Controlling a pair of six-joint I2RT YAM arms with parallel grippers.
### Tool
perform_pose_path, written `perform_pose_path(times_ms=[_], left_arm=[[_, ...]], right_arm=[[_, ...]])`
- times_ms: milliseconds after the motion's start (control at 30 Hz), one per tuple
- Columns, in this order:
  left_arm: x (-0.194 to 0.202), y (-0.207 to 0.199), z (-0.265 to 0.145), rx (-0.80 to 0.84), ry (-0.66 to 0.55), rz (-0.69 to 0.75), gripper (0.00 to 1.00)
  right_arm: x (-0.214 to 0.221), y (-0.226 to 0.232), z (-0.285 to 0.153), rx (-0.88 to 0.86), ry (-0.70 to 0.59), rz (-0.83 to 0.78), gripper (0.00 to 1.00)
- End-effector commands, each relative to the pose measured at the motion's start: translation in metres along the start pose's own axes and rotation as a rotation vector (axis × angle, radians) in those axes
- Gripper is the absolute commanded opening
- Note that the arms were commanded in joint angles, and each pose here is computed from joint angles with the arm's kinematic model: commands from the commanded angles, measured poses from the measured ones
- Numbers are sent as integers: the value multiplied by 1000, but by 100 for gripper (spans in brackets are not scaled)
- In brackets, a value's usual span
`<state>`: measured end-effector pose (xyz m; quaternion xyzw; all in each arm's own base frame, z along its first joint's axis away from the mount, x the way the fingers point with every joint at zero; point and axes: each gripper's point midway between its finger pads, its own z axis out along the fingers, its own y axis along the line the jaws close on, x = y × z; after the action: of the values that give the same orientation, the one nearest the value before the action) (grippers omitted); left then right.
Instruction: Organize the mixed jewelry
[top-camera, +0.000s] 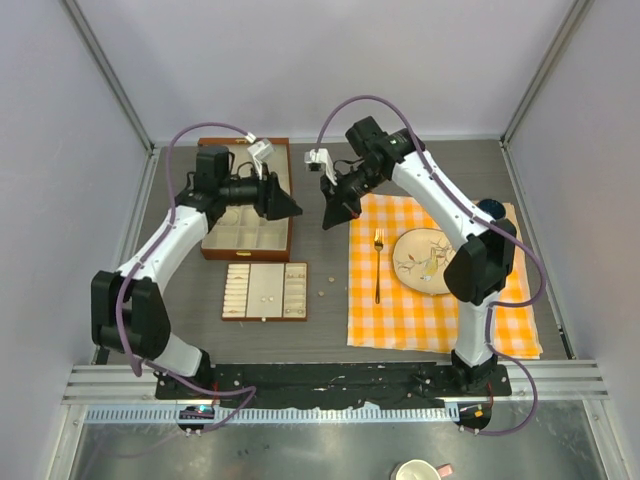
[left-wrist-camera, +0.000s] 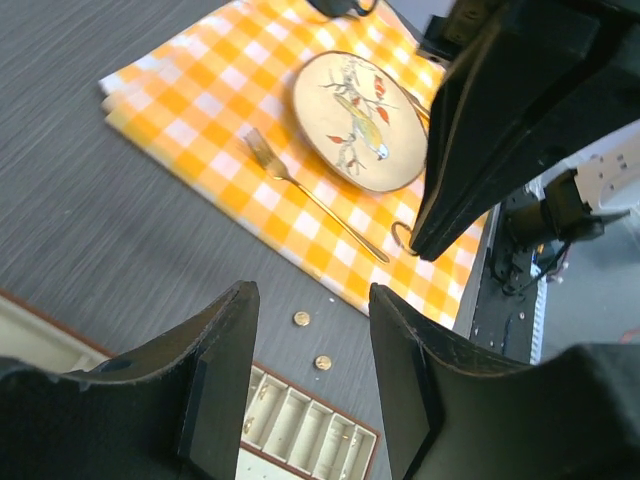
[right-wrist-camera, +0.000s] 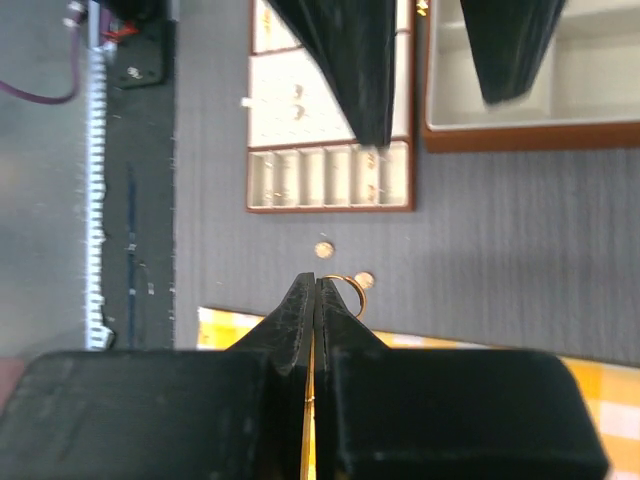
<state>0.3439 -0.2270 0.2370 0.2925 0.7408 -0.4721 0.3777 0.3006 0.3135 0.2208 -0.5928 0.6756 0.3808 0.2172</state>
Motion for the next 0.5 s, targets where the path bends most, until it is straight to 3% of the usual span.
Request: perform_pose_path(times_ms=[0, 467], left_arm=[[-16, -32, 5, 17, -37, 205, 53], [-12, -49, 3, 4, -121, 423, 54]], right_arm=[[-23, 45, -17, -141, -84, 16, 1], [-52, 87, -34, -331, -212, 63, 1]])
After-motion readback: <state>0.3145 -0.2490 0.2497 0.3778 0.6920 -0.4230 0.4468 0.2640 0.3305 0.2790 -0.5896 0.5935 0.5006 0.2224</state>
